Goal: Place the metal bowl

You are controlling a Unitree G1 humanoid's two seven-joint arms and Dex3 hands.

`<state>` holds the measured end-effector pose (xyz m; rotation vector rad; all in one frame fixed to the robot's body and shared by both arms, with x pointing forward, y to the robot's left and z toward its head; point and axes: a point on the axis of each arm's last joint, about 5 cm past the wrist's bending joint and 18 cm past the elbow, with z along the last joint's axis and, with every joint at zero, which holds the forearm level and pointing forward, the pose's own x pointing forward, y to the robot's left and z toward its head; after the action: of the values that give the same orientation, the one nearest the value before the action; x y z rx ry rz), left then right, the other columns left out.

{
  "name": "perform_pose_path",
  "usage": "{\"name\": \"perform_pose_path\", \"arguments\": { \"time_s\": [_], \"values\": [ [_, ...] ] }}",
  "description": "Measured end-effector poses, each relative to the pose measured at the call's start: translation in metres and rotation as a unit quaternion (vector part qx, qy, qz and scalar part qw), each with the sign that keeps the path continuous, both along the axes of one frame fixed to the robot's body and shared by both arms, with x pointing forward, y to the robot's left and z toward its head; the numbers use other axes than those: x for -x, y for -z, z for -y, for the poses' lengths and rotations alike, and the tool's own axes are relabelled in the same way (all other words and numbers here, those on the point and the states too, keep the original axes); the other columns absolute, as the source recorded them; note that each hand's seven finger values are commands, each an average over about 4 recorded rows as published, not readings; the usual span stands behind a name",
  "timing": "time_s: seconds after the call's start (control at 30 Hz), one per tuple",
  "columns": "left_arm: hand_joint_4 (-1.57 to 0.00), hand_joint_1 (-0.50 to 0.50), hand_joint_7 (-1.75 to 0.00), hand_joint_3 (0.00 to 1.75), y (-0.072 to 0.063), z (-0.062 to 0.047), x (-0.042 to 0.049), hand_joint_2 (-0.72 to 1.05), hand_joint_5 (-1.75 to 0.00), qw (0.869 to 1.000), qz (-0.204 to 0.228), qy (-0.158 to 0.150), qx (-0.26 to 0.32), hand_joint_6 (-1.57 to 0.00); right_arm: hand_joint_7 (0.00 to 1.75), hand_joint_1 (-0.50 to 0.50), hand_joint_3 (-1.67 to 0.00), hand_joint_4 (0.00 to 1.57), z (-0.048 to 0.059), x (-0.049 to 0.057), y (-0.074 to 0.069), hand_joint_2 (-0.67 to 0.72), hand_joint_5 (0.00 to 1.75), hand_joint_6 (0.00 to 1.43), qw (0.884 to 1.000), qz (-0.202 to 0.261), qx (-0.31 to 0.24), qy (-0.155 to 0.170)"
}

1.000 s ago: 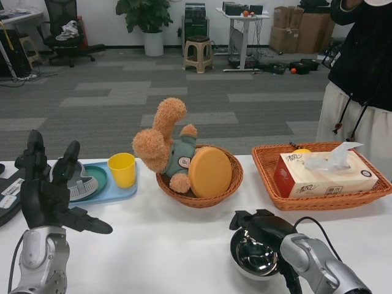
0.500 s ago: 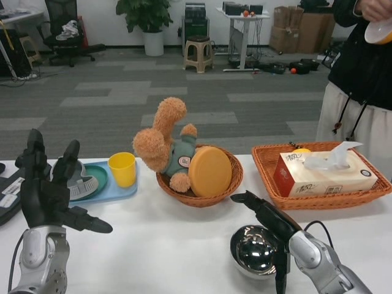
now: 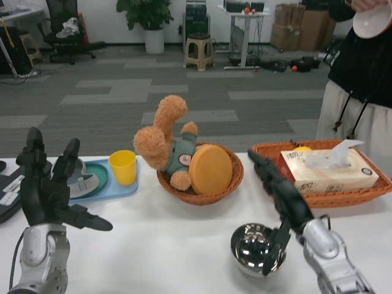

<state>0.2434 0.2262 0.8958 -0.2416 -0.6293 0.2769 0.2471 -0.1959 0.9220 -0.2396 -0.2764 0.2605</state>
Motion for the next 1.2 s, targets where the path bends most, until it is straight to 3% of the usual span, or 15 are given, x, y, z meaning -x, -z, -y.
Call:
{"name": "perform_pose_path", "arguments": {
  "time_s": [0.2, 0.33, 0.53, 0.8, 1.0, 1.2],
  "values": [
    [-0.6, -0.5, -0.07, 0.09, 0.0, 0.0, 0.0001, -0.72, -0.1, 1.0, 0.0, 0.001, 0.0, -0.1, 0.14, -0.42, 0.0, 0.0, 0.008, 0.005, -0.016, 0.66, 0.0, 0.0, 0.993, 0.094, -0.052, 0.043],
    [-0.6, -0.5, -0.07, 0.09, 0.0, 0.0, 0.0001, -0.72, -0.1, 1.0, 0.0, 0.001, -0.001, -0.1, 0.14, -0.42, 0.0, 0.0, 0.011, 0.01, -0.024, 0.66, 0.0, 0.0, 0.975, 0.181, -0.09, 0.093],
    [-0.62, -0.5, -0.07, 0.09, 0.0, 0.001, 0.0002, -0.72, -0.1, 1.0, 0.0, 0.002, -0.001, -0.1, 0.14, -0.42, 0.0, 0.0, 0.016, 0.014, -0.031, 0.65, 0.0, 0.0, 0.949, 0.248, -0.13, 0.148],
    [-0.62, -0.5, -0.07, 0.09, 0.0, 0.001, 0.0002, -0.72, -0.1, 1.0, 0.0, 0.002, -0.002, -0.13, 0.21, -0.44, 0.0, 0.0, 0.017, 0.015, -0.029, 0.6, 0.0, 0.0, 0.922, 0.288, -0.168, 0.197],
    [-0.66, -0.5, -0.07, 0.09, 0.0, 0.001, 0.0001, -0.72, -0.1, 1.0, 0.0, 0.002, -0.002, -0.13, 0.21, -0.46, 0.0, 0.0, 0.015, 0.015, -0.027, 0.6, 0.0, 0.0, 0.913, 0.296, -0.179, 0.215],
    [-0.67, -0.5, -0.07, 0.09, 0.0, 0.0, 0.0001, -0.72, -0.1, 1.0, 0.0, 0.001, -0.003, -0.13, 0.21, -0.46, 0.0, 0.0, 0.014, 0.013, -0.026, 0.6, 0.0, 0.0, 0.913, 0.293, -0.182, 0.219]
  ]
}}
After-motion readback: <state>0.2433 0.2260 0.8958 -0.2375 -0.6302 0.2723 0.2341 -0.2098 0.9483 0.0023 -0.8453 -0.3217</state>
